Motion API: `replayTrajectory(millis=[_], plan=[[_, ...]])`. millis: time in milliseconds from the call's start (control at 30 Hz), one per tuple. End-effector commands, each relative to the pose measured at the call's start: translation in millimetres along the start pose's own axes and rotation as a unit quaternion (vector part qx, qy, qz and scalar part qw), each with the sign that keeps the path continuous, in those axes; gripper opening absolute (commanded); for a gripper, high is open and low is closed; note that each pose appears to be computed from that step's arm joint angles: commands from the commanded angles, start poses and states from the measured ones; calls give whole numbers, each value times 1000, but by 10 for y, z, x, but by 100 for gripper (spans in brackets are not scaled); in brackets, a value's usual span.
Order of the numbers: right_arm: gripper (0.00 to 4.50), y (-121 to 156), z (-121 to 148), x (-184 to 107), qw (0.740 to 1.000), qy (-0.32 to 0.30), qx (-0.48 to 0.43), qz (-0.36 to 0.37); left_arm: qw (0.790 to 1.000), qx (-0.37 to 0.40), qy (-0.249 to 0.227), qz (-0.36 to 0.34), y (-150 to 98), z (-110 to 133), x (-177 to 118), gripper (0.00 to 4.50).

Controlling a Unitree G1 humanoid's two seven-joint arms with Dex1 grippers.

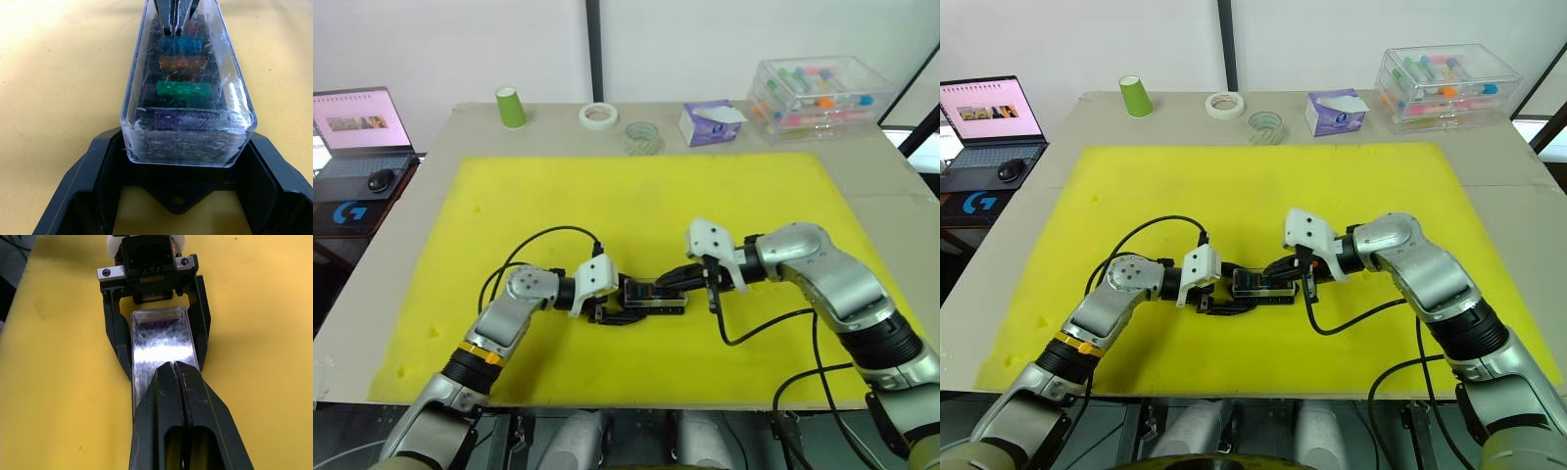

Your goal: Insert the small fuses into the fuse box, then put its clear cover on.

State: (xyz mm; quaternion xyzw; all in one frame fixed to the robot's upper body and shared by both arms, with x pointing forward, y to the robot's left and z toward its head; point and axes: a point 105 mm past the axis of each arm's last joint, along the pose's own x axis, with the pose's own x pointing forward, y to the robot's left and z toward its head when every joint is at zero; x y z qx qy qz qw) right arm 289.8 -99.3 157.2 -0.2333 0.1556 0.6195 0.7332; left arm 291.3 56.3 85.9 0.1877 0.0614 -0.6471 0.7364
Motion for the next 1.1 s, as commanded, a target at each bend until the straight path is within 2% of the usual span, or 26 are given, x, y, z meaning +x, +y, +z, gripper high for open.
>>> replayTrajectory(millis=[33, 67, 100, 133, 167, 200, 300, 400, 467, 667, 867, 967, 1100], plan=[[38, -69, 196, -205, 999, -8, -34, -31, 1000, -11, 3, 10, 13, 43, -160, 436], [60, -72, 201, -238, 999, -6, -34, -33, 1000, -13, 4, 12, 6, 61, -200, 450], [102, -70, 205, -261, 999, -5, -35, -34, 1000, -14, 5, 14, -1, 74, -237, 450], [117, -70, 209, -288, 999, -5, -35, -35, 1000, -18, 6, 17, -6, 92, -279, 450], [163, -75, 211, -328, 999, -2, -36, -39, 1000, -23, 5, 20, -21, 123, -354, 450], [180, -81, 211, -369, 998, 1, -37, -44, 999, -28, 6, 24, -39, 147, -431, 450], [288, -81, 185, -481, 998, 14, -42, -53, 999, -37, 12, 38, -95, 186, -622, 450], [396, -73, 89, -692, 995, 45, -44, -71, 996, -57, 6, 73, -174, 317, -922, 450], [445, -83, -9, -834, 993, 72, -43, -88, 992, -65, -4, 107, -213, 434, -1132, 450], [445, -52, -195, -1101, 987, 118, -48, -101, 982, -79, 25, 167, -332, 503, -1432, 450], [445, -12, -329, -1432, 981, 152, -22, -122, 963, -122, 85, 224, -539, 389, -1864, 450], [445, 10, -346, -1430, 981, 151, -21, -123, 960, -126, 101, 228, -571, 338, -1908, 450], [445, 16, -328, -1404, 981, 145, -22, -126, 961, -124, 97, 226, -560, 332, -1888, 450]])
